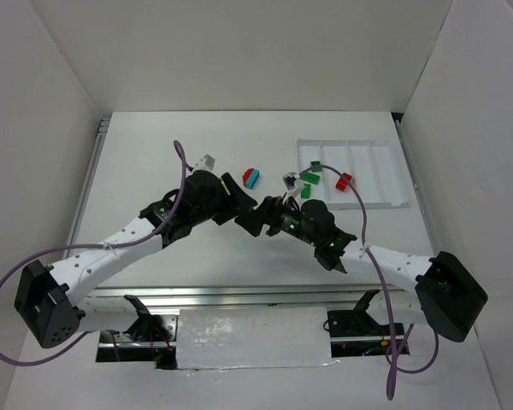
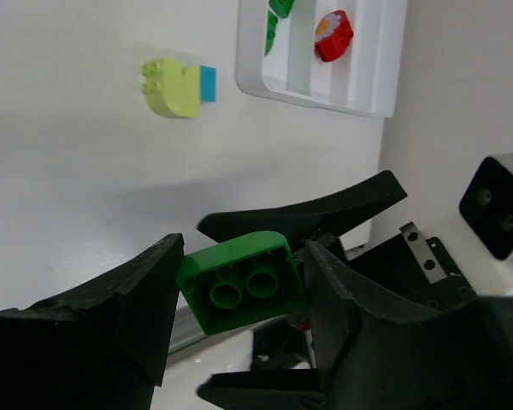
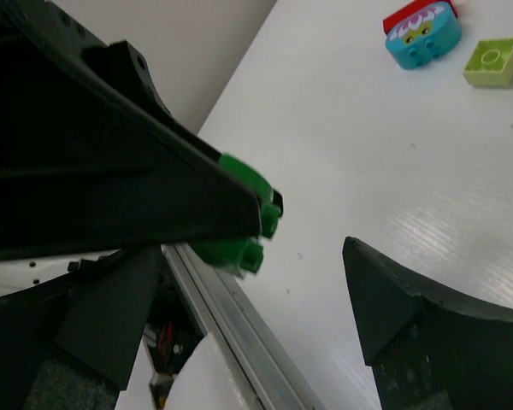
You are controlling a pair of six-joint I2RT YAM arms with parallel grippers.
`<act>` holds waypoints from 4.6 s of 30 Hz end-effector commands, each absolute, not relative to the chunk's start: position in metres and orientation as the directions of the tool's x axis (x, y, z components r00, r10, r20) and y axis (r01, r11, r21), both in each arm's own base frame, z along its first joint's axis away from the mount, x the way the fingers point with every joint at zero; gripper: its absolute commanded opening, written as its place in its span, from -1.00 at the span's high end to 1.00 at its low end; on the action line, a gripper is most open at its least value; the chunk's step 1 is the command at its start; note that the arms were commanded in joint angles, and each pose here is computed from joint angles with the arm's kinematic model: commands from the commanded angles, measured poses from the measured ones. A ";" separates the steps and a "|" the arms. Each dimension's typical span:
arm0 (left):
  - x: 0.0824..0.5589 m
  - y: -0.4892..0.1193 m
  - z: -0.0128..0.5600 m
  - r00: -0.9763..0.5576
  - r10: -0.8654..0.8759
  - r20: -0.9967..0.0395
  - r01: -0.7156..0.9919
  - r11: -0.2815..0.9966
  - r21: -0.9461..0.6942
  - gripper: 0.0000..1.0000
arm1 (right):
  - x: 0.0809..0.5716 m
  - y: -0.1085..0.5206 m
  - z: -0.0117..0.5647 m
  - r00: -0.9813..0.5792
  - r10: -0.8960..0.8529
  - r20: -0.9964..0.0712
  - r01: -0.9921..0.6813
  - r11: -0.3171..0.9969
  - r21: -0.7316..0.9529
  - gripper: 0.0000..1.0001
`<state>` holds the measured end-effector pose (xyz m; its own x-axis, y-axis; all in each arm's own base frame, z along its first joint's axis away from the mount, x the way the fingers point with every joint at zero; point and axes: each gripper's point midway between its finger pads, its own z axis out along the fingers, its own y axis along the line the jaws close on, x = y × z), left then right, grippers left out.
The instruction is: Sort the legos into containers by color
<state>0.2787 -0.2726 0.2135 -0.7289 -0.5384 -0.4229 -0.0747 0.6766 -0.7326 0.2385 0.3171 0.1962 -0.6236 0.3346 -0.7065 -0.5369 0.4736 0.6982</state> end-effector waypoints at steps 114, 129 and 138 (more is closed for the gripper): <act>0.248 -0.230 0.169 -0.832 -0.389 -0.396 0.080 0.623 -0.778 -0.99 | 0.225 0.331 0.170 -0.447 -0.301 -0.842 -0.723 0.676 0.142 1.00; 0.200 -0.290 0.209 -0.888 -0.319 -0.332 0.178 0.427 -0.886 -0.65 | 0.209 0.346 0.221 -0.354 -0.252 -0.900 -0.750 0.652 0.113 1.00; 0.196 -0.296 0.201 -0.899 -0.279 -0.338 0.199 0.429 -0.881 0.97 | 0.221 0.337 0.233 -0.358 -0.184 -0.915 -0.683 0.720 0.122 0.97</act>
<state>0.2085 -0.2838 0.1879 -0.8780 -0.3306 -0.3463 0.1615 0.4764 -0.8643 0.1891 0.3327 0.1889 -0.4140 -0.3367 -0.8457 -0.7649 0.6323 0.1227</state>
